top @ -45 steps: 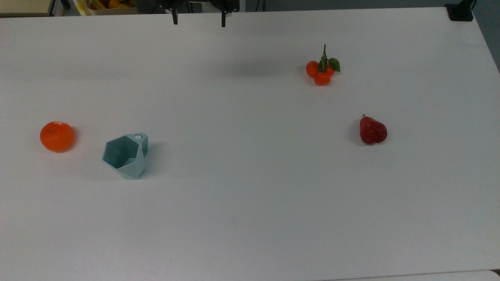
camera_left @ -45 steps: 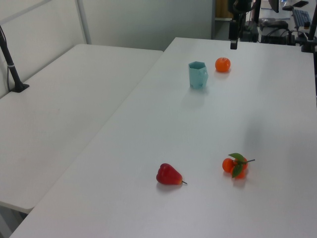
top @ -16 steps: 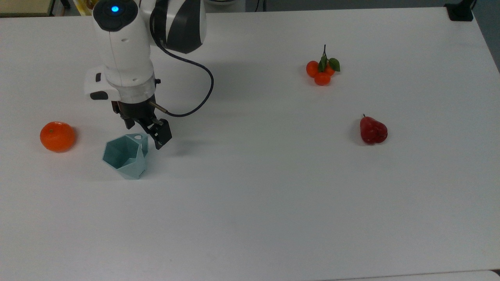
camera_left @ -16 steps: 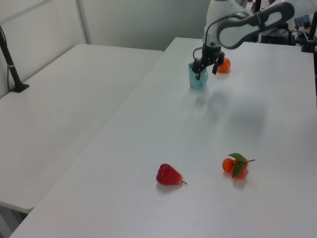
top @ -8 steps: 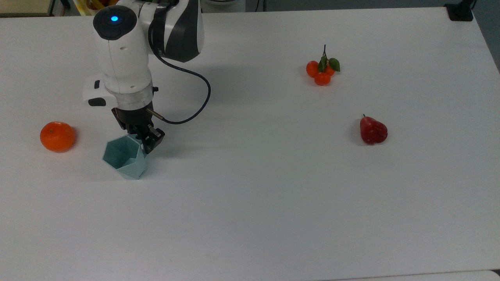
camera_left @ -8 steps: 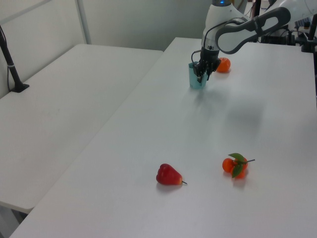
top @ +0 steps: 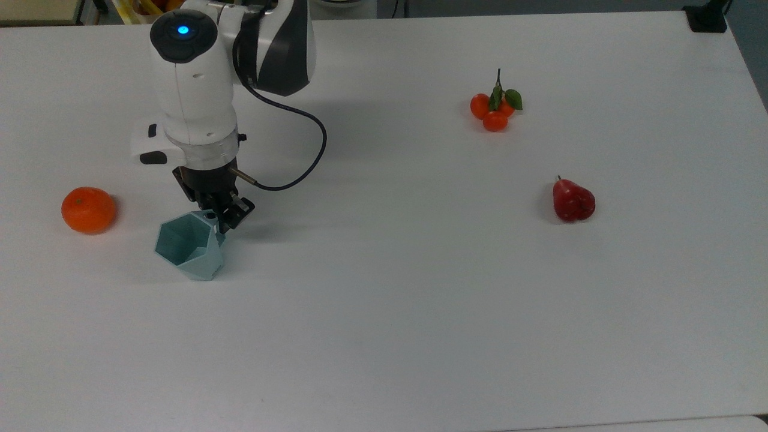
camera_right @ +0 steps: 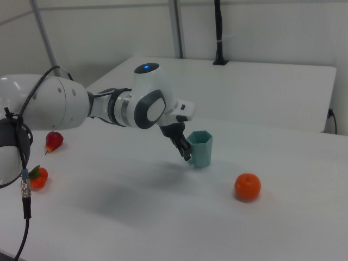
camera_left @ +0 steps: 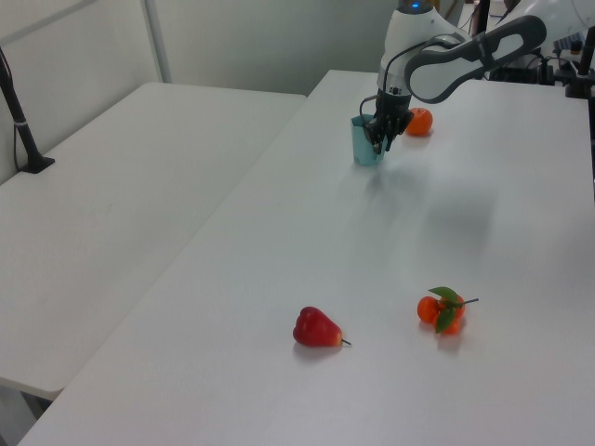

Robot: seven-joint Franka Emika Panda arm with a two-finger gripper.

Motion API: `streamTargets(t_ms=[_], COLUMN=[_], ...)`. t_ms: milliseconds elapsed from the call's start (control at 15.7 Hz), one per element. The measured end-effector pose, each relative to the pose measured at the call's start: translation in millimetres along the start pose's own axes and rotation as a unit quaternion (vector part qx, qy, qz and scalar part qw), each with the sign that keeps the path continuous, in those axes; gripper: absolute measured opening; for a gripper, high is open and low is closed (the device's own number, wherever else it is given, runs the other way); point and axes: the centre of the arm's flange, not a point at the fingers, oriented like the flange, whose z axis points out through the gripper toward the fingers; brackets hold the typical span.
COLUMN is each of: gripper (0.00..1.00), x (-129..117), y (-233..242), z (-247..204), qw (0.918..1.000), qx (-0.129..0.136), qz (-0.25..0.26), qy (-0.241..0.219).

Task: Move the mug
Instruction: 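Close the gripper on the mug rim, then drag the gripped mug across the table toward the leafy tangerine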

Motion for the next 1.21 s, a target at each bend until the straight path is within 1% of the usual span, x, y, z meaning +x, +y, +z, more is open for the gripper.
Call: streamTargets(t_ms=[191,319,447,511,638,893,1021,1149,1213], gripper=[0.25,0.25,0.25,0.25,0.25,0.25,0.25,0.26,0.29], x=[-15.5,-37.0,-62.8,-77.7,-122.5,-197.0,-216.2,-221.8,-222.2], y=[-19.4,-36.0,-47.4,-52.2,-64.0,-87.4,-95.5,-97.0,-96.7], z=[-6.9,-15.5,-30.3,-39.8,-63.0,-79.8,-76.6,-73.3,-72.6], qw=[0.9996,0.9983,0.9966,0.9956,0.9919,0.9809,0.9778,0.9765,0.9764], qx=[-0.007,-0.021,-0.029,-0.031,-0.038,-0.06,-0.063,-0.066,-0.066], qz=[-0.025,-0.049,-0.07,-0.079,-0.109,-0.16,-0.173,-0.177,-0.177], qy=[-0.007,-0.023,-0.035,-0.039,-0.053,-0.093,-0.101,-0.104,-0.105])
